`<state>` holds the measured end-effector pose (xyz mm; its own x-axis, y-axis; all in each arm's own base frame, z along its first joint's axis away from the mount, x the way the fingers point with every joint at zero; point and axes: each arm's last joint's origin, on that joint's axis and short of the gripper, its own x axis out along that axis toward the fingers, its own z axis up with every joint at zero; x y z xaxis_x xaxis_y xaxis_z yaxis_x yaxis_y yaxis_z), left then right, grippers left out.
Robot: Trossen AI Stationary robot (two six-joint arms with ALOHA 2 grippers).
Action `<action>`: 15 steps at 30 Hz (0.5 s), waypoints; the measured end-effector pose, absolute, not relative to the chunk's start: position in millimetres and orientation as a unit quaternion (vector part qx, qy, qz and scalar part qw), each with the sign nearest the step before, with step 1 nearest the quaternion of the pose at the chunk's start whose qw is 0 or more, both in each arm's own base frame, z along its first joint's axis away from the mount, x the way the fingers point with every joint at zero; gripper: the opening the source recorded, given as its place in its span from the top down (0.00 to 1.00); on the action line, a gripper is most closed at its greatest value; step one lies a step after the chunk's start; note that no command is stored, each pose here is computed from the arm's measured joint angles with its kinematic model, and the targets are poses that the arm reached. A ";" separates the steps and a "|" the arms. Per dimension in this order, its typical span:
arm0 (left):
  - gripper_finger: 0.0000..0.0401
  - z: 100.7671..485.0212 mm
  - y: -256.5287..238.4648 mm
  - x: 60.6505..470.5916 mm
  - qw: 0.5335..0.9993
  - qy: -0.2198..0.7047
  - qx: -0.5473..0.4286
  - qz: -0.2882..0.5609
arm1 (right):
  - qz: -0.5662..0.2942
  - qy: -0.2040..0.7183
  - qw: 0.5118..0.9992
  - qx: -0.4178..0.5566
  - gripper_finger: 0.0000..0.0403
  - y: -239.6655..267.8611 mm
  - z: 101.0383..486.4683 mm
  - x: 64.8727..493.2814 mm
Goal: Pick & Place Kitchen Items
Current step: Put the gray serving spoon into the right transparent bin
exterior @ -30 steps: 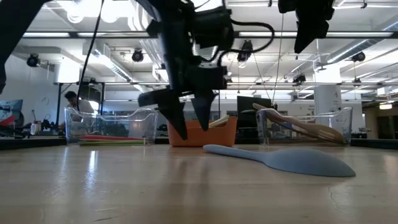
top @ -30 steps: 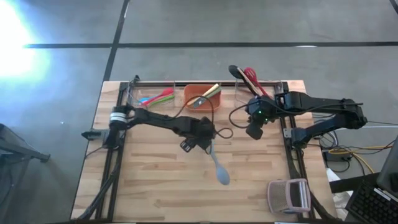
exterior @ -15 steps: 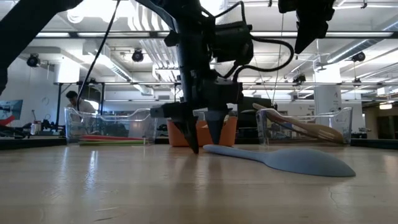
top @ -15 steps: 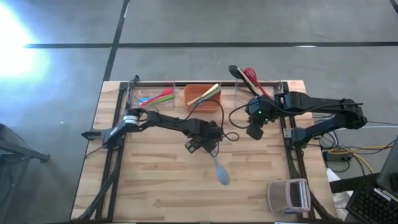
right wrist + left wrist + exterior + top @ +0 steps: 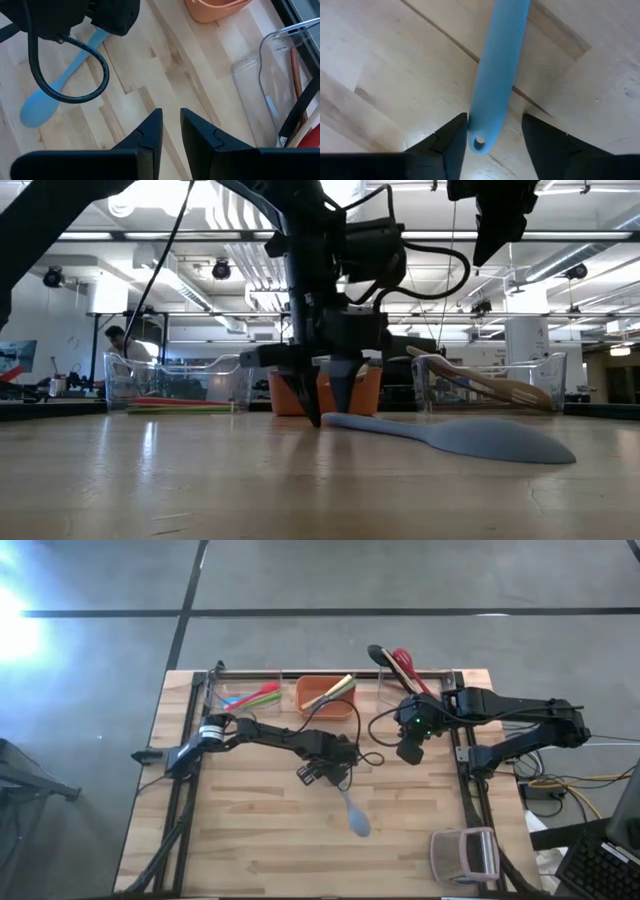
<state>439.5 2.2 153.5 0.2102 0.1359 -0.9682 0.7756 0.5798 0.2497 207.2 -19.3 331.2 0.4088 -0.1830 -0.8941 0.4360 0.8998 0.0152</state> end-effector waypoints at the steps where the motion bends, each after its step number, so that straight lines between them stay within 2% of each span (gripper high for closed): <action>1: 0.53 153.1 2.0 439.2 0.672 0.581 0.390 -0.240 | -0.186 0.511 0.830 0.124 0.85 -19.3 331.2 207.2; 10: 0.73 151.6 -0.3 437.9 0.692 0.579 0.345 -0.260 | -0.186 0.510 0.830 0.124 0.84 -19.3 331.2 207.2; 15: 0.77 151.0 -0.9 436.6 0.705 0.591 0.306 -0.245 | -0.186 0.511 0.830 0.123 0.83 -19.3 331.1 207.3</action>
